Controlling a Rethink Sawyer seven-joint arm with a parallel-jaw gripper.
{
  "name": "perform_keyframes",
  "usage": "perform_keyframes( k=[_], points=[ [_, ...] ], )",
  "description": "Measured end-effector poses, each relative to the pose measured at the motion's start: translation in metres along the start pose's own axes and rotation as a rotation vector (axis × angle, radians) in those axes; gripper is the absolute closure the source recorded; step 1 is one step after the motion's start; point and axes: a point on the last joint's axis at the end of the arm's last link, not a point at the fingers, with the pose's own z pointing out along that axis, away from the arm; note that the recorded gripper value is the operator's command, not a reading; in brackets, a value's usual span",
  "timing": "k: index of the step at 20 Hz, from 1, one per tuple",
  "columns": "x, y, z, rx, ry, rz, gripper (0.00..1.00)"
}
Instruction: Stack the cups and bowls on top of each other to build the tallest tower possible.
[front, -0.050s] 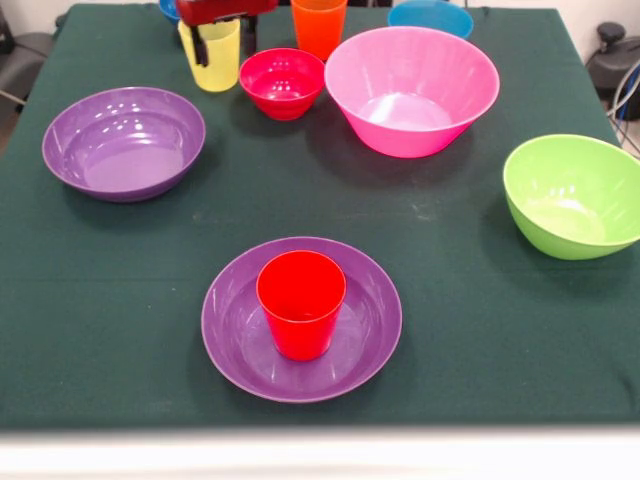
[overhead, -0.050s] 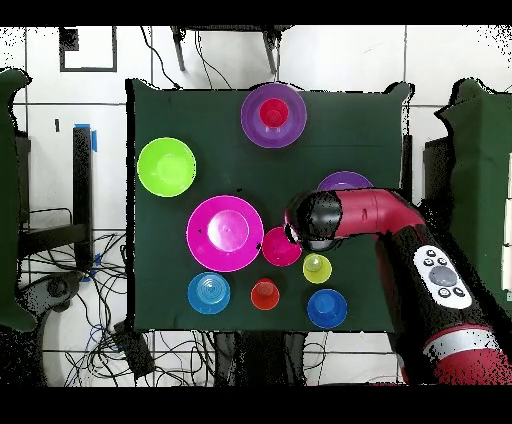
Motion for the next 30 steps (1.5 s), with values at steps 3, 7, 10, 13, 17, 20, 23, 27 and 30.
perform_keyframes(
  k=[3,7,10,13,17,20,23,27,30],
  points=[
    [0.001,0.011,0.006,-0.007,-0.007,-0.017,0.0],
    [-0.007,0.025,0.015,-0.009,-0.047,-0.039,0.0],
    [-0.014,0.033,0.019,-0.005,-0.074,-0.053,0.0],
    [-0.02,0.042,0.024,0.0,-0.093,-0.069,0.0],
    [-0.022,0.052,0.032,0.007,-0.101,-0.084,0.0],
    [-0.022,0.056,0.037,0.009,-0.098,-0.09,0.0],
    [-0.018,0.059,0.049,0.03,-0.092,-0.111,0.0],
    [-0.015,0.06,0.06,0.051,-0.086,-0.127,0.0],
    [-0.012,0.058,0.067,0.068,-0.075,-0.135,0.0]
  ],
)
